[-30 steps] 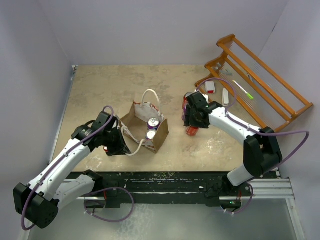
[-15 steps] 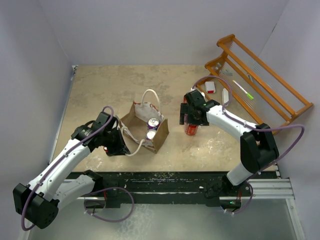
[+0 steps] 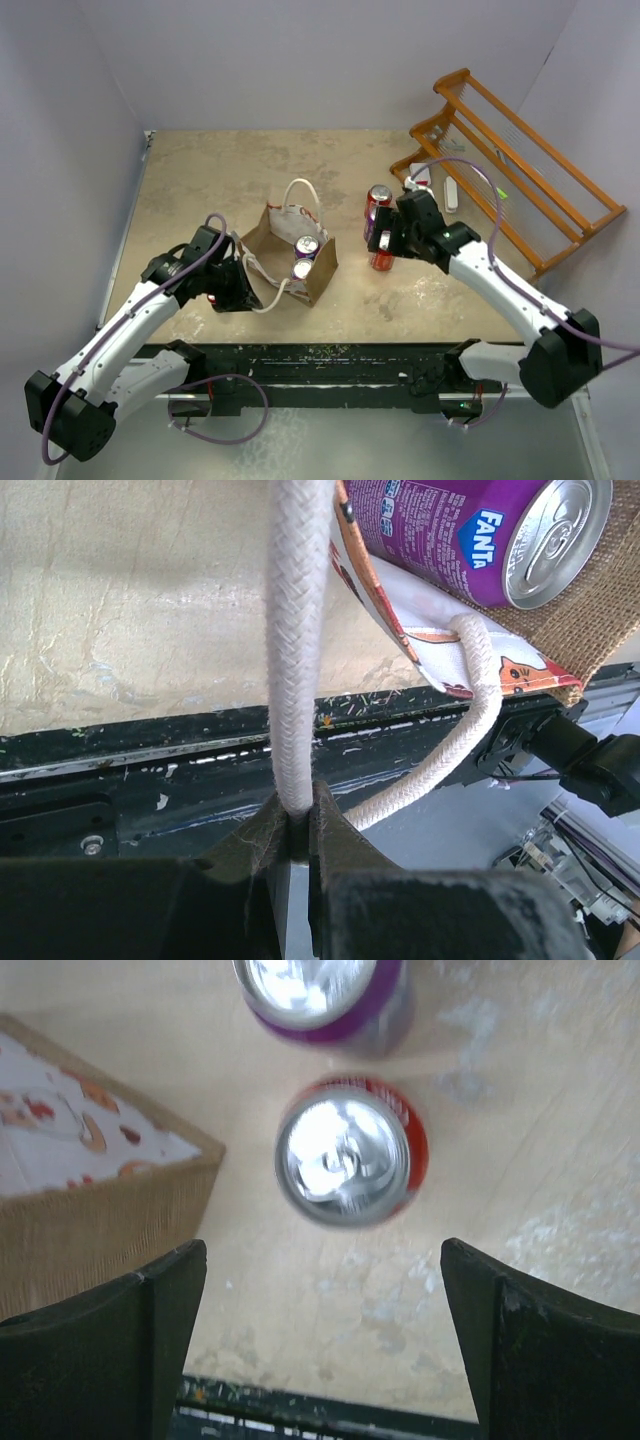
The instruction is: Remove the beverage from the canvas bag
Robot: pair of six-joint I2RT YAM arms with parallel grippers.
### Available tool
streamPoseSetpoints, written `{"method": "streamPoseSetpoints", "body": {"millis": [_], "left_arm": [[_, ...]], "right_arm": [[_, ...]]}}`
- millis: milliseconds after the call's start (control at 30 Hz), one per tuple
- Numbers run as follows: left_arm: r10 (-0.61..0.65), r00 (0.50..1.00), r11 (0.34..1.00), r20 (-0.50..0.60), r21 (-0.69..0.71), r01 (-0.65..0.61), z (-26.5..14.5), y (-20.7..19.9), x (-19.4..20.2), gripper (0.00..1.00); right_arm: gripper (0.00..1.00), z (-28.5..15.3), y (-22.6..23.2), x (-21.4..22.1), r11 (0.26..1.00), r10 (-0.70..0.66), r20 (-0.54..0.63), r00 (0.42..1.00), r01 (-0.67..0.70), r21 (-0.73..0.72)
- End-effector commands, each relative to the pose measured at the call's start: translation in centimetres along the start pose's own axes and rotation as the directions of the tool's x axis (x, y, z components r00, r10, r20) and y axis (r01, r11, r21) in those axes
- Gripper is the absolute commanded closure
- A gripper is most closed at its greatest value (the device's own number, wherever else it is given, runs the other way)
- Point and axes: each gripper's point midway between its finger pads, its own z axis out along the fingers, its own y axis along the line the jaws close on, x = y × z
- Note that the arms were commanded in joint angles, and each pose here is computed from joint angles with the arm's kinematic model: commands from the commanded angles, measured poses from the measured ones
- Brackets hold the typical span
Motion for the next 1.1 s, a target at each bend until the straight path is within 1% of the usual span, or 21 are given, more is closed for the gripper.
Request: {"method": "streamPoseSetpoints", "body": {"millis": [0, 100, 167, 267, 433, 500, 633, 733, 867, 967, 1067], "left_arm": [[0.017, 1.0, 0.998, -0.011, 0.055, -0.016, 0.2, -0.3, 0.5, 0.97], [0.015, 1.0, 0.998, -0.009, 0.063, -0.014, 0.3, -0.3, 0.7, 0.97], [0.017, 1.0, 0.998, -0.005, 0.063, -0.017, 0.3, -0.3, 0.6, 0.97], [0.027, 1.0, 0.998, -0.005, 0.065, -0.026, 0.3, -0.4, 0.5, 0.97], [0.043, 0.999, 0.997, -0.004, 0.066, -0.043, 0.3, -0.6, 0.2, 0.97], [0.048, 0.999, 0.997, 0.003, 0.061, -0.048, 0.2, -0.5, 0.1, 0.97], [0.052, 0.999, 0.997, 0.008, 0.056, -0.053, 0.0, -0.4, 0.2, 0.97], [0.057, 0.998, 0.997, 0.0, 0.044, -0.057, -0.2, -0.4, 0.2, 0.97], [0.05, 0.999, 0.998, -0.007, 0.035, -0.05, -0.1, -0.1, 0.4, 0.97], [0.047, 0.999, 0.998, -0.014, 0.032, -0.046, 0.2, -0.1, 0.3, 0.96], [0.049, 0.999, 0.998, -0.015, 0.038, -0.048, 0.4, -0.3, 0.2, 0.98]], "right_arm": [[0.0, -1.1, 0.3, 4.8, 0.99, 0.083, -0.105, 0.991, -0.094, -0.105], [0.0, -2.2, 1.3, 5.7, 0.973, 0.11, -0.125, 0.986, -0.133, -0.189], [0.0, -2.8, 2.0, 5.4, 0.964, 0.114, -0.123, 0.986, -0.14, -0.227], [0.0, -3.8, 3.4, 4.0, 0.95, 0.113, -0.114, 0.987, -0.141, -0.279], [0.0, -5.7, 7.2, 1.0, 0.91, 0.107, -0.093, 0.99, -0.135, -0.392], [0.0, -7.2, 9.4, -0.9, 0.889, 0.098, -0.055, 0.994, -0.112, -0.443], [0.0, -9.2, 13.8, -2.6, 0.873, 0.023, 0.005, 1.0, -0.017, -0.487], [0.0, -9.3, 16.9, -2.3, 0.867, -0.04, 0.005, 0.999, 0.037, -0.497], [0.0, -8.4, 20.3, -0.3, 0.861, -0.121, -0.01, 0.993, 0.1, -0.499], [0.0, -7.0, 22.2, 1.9, 0.867, -0.21, -0.035, 0.977, 0.17, -0.469], [0.0, -6.3, 23.1, 3.1, 0.874, -0.293, -0.04, 0.955, 0.251, -0.416]]}}
